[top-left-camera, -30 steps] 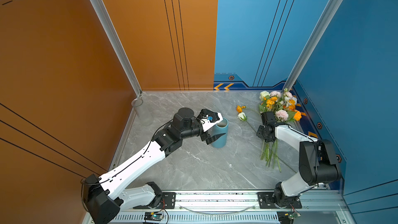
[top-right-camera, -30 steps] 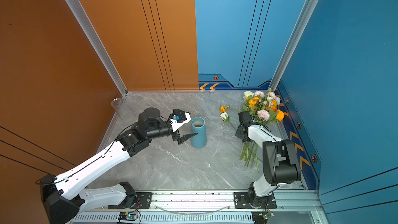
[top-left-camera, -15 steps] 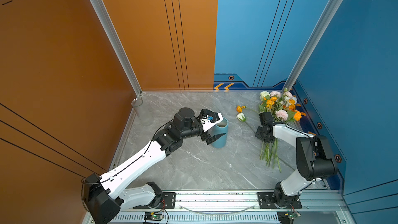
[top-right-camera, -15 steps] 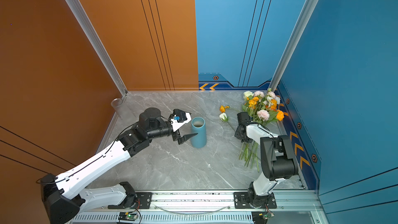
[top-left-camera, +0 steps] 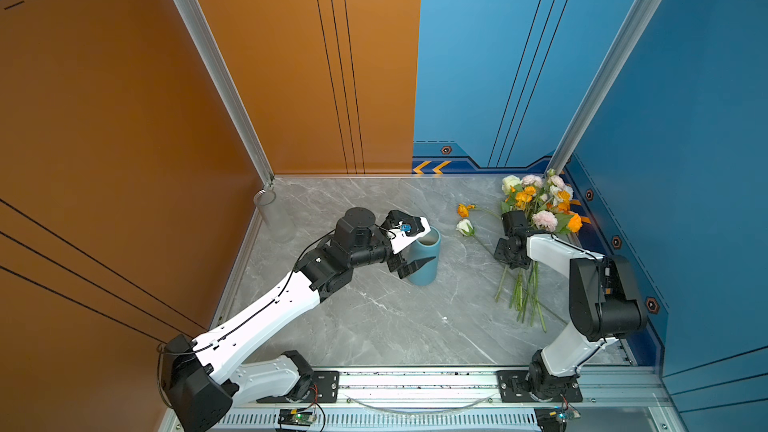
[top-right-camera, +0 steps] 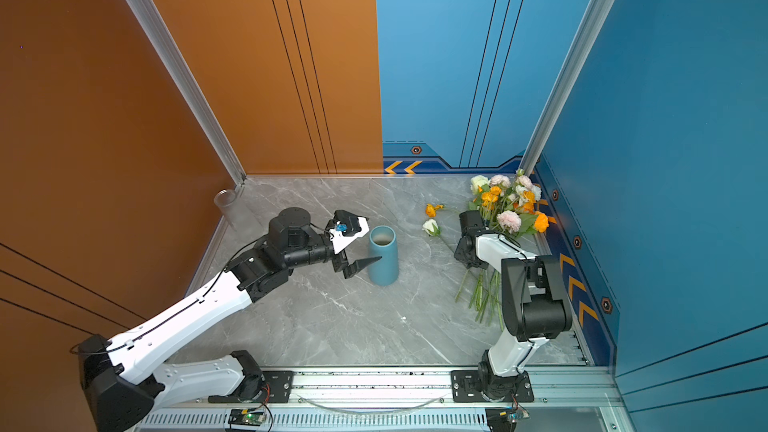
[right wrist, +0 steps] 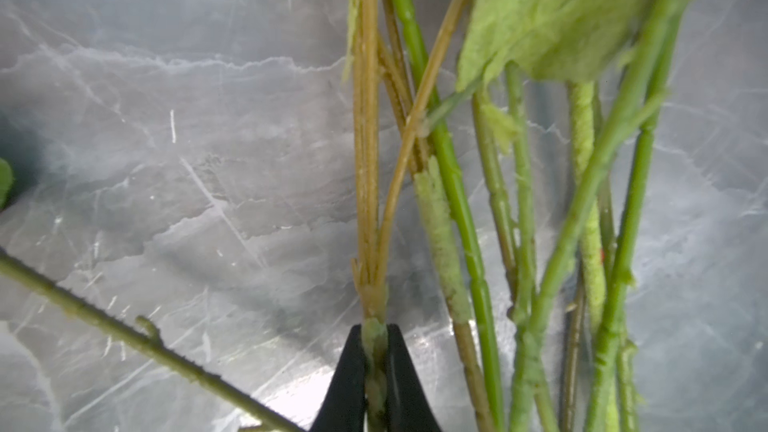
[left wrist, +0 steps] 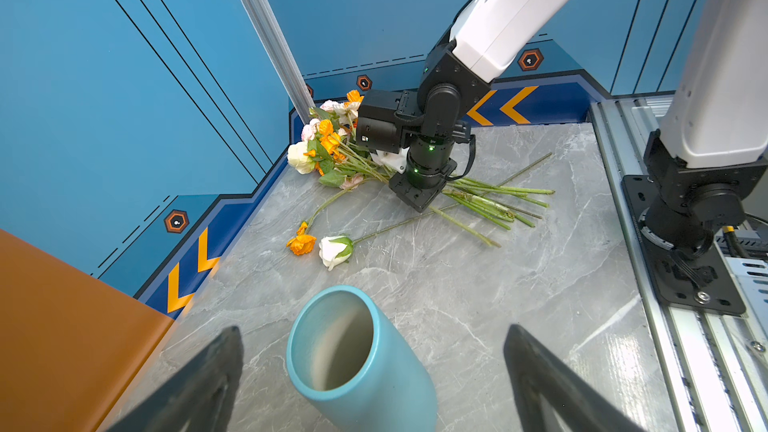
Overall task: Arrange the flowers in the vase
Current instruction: 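Lift the orange poppies with the right gripper and carry them over the vase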
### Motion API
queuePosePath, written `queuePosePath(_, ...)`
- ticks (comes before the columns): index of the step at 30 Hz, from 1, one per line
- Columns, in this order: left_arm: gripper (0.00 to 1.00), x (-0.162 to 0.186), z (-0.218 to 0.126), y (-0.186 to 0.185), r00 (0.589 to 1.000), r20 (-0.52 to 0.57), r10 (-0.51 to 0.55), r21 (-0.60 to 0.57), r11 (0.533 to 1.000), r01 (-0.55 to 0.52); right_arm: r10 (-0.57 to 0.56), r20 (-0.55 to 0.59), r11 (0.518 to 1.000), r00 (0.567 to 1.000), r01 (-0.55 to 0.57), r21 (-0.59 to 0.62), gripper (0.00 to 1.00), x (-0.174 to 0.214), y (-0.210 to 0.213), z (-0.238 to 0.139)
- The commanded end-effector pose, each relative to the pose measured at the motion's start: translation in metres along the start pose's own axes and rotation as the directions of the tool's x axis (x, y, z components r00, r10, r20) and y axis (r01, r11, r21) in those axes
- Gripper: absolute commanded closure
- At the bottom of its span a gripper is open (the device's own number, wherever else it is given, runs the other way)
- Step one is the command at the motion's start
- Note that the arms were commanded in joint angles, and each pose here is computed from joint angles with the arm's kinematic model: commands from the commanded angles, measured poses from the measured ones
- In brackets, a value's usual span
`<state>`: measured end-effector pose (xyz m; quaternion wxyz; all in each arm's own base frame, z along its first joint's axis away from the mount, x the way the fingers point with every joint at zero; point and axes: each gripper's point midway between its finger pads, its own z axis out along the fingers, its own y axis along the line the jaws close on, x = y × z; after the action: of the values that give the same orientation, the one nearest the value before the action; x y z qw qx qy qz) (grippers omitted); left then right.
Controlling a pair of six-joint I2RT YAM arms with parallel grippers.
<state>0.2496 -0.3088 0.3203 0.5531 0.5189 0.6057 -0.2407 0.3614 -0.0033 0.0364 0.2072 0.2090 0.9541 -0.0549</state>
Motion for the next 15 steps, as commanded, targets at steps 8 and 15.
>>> queuePosePath(8, 0.02, 0.001, -0.001, -0.002, 1.000, 0.005, 0.015, -0.002, 1.000, -0.015, -0.036, 0.093, 0.999, 0.995, 0.033, 0.026, 1.00, -0.021, 0.000, -0.030)
queuePosePath(15, 0.02, 0.001, -0.002, 0.000, 1.000, 0.003, 0.013, -0.008, 1.000, -0.013, -0.103, 0.245, 0.992, 0.964, 0.116, -0.042, 1.00, -0.044, 0.027, -0.079)
